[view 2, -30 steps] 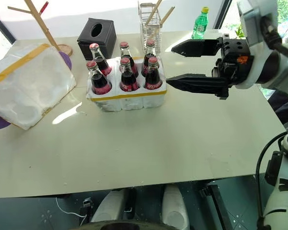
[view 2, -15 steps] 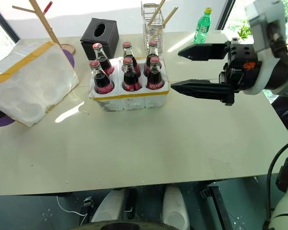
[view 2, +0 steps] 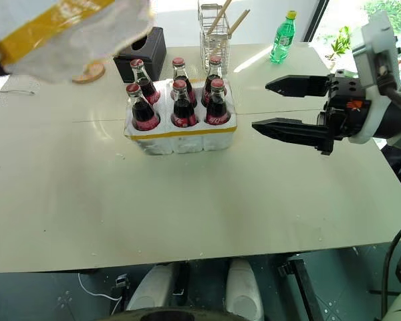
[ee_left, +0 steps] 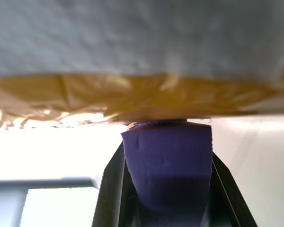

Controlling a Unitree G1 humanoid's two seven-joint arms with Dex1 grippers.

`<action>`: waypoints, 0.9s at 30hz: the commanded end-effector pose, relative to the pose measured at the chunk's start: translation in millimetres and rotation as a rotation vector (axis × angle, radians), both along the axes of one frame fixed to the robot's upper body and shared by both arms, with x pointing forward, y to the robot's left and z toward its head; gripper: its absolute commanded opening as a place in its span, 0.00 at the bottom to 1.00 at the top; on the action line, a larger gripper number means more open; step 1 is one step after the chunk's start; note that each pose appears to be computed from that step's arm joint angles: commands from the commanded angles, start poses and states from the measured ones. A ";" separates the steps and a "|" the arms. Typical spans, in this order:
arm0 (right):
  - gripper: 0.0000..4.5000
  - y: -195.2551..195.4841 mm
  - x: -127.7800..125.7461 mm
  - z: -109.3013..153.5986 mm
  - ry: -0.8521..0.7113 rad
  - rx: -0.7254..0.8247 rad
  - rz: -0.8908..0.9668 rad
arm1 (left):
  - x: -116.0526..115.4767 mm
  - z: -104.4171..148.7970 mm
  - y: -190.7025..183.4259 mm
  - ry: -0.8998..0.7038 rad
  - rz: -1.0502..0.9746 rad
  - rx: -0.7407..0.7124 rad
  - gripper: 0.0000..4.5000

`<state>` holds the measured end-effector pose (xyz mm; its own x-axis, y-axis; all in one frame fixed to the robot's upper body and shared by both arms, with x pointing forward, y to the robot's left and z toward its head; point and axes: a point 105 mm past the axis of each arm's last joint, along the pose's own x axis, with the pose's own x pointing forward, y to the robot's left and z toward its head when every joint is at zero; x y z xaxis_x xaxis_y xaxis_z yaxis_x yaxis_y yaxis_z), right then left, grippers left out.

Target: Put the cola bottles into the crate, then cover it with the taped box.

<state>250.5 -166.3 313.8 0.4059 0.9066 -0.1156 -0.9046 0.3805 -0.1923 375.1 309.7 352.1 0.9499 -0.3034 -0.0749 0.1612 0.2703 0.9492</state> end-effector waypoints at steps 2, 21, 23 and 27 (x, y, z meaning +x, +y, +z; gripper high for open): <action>1.00 -0.5 -5.8 11.7 -0.064 0.024 -0.006 | -3.4 29.3 -57.2 -0.248 -0.081 0.168 0.07; 1.00 -11.7 -0.9 0.3 -0.041 0.052 -0.073 | 1.5 -72.6 -124.6 -0.461 -0.248 0.543 0.18; 1.00 -11.5 -0.6 -0.8 -0.040 0.056 -0.073 | 1.8 -78.8 -126.0 -0.451 -0.262 0.541 0.40; 1.00 -13.0 -0.3 -3.0 -0.035 0.063 -0.079 | -0.2 -100.8 -120.6 -0.366 -0.271 0.527 0.86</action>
